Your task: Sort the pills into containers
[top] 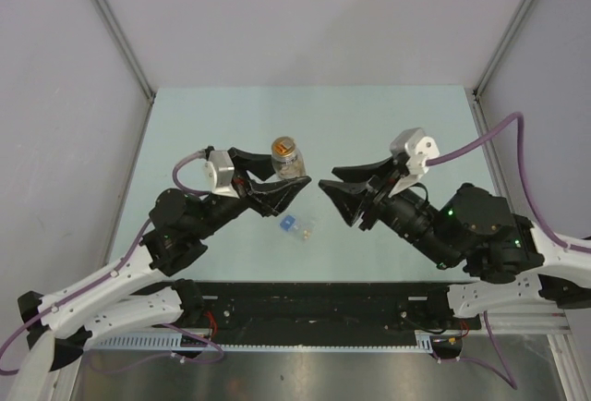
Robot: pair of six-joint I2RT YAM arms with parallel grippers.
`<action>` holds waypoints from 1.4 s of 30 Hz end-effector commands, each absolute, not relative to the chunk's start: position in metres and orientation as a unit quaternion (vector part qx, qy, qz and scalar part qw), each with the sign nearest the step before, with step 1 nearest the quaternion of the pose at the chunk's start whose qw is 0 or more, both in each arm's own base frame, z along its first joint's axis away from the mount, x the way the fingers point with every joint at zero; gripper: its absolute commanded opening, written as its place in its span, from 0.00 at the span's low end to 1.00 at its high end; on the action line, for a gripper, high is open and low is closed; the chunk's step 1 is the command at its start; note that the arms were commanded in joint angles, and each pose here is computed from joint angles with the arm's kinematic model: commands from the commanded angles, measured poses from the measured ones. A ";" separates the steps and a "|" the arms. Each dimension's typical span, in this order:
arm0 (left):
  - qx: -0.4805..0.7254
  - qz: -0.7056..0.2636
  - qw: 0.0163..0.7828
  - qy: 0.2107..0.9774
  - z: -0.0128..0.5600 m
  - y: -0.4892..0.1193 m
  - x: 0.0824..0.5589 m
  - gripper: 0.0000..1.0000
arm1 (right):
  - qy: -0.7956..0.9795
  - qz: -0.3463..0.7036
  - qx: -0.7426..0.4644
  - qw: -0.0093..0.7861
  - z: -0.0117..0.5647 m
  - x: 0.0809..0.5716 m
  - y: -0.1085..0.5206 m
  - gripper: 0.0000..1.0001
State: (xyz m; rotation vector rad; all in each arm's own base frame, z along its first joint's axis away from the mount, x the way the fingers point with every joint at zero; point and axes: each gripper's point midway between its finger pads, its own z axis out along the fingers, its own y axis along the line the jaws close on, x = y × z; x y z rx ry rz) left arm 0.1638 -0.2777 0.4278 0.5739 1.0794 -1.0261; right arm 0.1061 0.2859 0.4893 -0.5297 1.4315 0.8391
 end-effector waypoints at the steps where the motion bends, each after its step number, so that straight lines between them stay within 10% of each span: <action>1: 0.290 -0.512 0.675 0.445 0.439 -0.282 0.136 0.00 | 0.617 0.366 -0.209 0.664 0.505 0.121 0.264 0.41; 14: 0.363 -0.570 0.605 0.421 0.426 -0.298 0.098 0.00 | 0.505 0.468 -0.418 0.593 0.502 0.069 0.274 0.90; 42: 0.409 -0.592 0.574 0.391 0.426 -0.304 0.073 0.00 | 0.491 0.448 -0.484 0.569 0.477 0.066 0.297 0.90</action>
